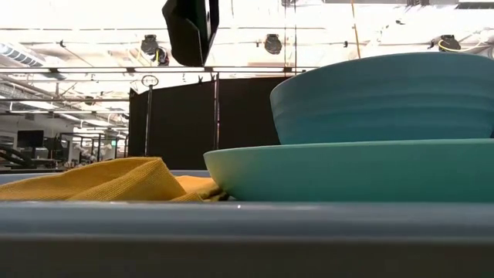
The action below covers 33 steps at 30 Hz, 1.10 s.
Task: Set up tray
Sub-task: Put the spoon beside the fork on top of the napkin
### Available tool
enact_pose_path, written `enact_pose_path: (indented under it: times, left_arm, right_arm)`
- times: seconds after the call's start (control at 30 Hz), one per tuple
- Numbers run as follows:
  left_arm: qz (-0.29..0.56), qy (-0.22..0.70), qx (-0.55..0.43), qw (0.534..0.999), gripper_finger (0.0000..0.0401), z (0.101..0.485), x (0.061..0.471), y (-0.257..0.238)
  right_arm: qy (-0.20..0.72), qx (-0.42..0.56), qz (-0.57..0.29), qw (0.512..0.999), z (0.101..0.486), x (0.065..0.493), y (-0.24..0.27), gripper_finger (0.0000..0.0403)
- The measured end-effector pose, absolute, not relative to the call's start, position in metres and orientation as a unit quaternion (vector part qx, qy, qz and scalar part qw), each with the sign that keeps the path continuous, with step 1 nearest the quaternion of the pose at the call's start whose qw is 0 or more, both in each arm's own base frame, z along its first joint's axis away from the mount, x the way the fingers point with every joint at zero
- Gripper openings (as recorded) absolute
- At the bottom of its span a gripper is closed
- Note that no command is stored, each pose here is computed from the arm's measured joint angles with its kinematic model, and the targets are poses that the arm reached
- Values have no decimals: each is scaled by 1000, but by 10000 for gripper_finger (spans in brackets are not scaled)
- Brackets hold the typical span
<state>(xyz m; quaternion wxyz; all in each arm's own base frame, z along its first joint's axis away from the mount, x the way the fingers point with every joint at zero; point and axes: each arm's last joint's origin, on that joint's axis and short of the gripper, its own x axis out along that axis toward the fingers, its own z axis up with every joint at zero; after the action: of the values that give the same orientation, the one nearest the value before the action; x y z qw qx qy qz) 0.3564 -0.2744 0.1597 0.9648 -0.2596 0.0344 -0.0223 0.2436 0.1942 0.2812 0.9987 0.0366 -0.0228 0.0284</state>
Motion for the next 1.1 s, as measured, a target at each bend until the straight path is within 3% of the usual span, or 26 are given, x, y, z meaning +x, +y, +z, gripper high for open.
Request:
enact_pose_path:
  times: [0.47, 0.77, 1.1]
  left_arm:
    - [-23, 35, -262, 964, 7, 160, 356, -274]
    - [-18, 33, -264, 964, 7, 160, 357, -274]
    - [-38, 38, -262, 963, 70, 160, 352, -280]
  right_arm:
    - [-35, 39, 43, 998, 284, 243, 195, 111]
    - [-33, 29, 39, 998, 284, 243, 195, 12]
    - [-32, 26, 39, 998, 283, 243, 195, 3]
